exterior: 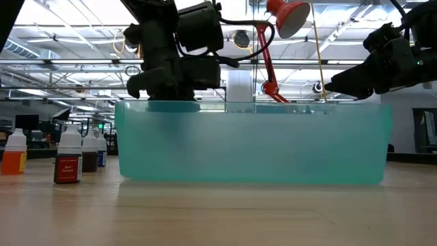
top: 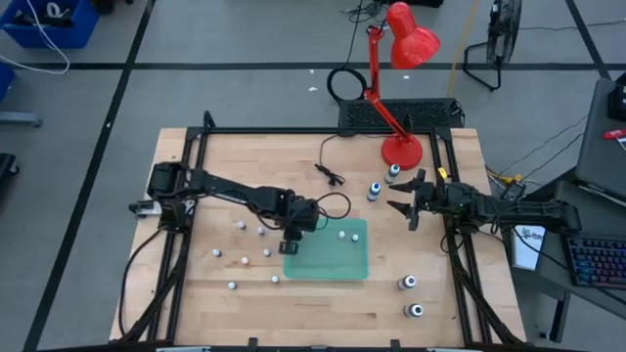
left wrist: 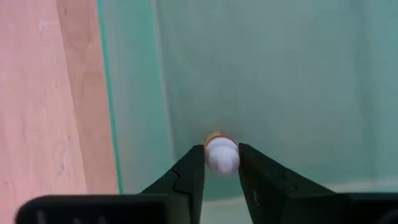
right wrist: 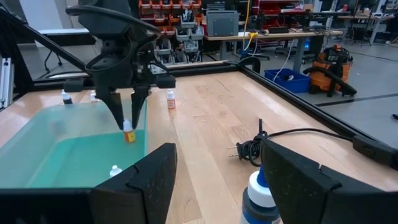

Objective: Pick & Place food coloring
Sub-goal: Put the small yellow food coloring bottle into the light blue bin

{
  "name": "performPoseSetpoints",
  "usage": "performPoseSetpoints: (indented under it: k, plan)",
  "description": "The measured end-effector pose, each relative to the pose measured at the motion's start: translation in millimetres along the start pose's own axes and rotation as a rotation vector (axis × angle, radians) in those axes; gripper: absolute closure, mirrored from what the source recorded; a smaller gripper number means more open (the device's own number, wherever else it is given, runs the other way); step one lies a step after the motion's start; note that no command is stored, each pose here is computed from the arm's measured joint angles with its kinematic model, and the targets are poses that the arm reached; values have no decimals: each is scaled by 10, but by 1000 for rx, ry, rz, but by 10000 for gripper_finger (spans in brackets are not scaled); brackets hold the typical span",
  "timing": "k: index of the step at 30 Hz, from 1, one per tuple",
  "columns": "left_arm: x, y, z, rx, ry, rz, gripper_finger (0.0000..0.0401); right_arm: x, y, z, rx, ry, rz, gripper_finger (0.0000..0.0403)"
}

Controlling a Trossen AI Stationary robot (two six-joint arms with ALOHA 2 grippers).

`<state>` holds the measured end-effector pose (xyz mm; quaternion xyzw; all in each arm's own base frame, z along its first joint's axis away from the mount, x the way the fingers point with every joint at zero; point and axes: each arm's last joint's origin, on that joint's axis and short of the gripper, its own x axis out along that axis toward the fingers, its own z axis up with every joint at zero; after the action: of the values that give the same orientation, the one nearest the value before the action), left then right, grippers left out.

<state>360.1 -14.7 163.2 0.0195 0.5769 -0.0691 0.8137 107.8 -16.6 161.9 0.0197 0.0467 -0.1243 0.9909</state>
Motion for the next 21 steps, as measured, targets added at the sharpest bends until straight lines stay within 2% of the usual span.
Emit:
performPoseSetpoints:
  k: [5, 11, 17, 21]
  plan:
    - [-132, -10, 18, -8, -36, 3, 257, 0, 0, 0, 0, 0, 0, 181]
    - [-409, -20, 20, -9, -93, 36, 234, 0, 0, 0, 0, 0, 0, 181]
    - [-849, -18, -161, -110, -48, 209, 235, 0, 0, 0, 0, 0, 0, 181]
    - [-1065, 39, -315, -296, -10, 347, 232, 0, 0, 0, 0, 0, 0, 181]
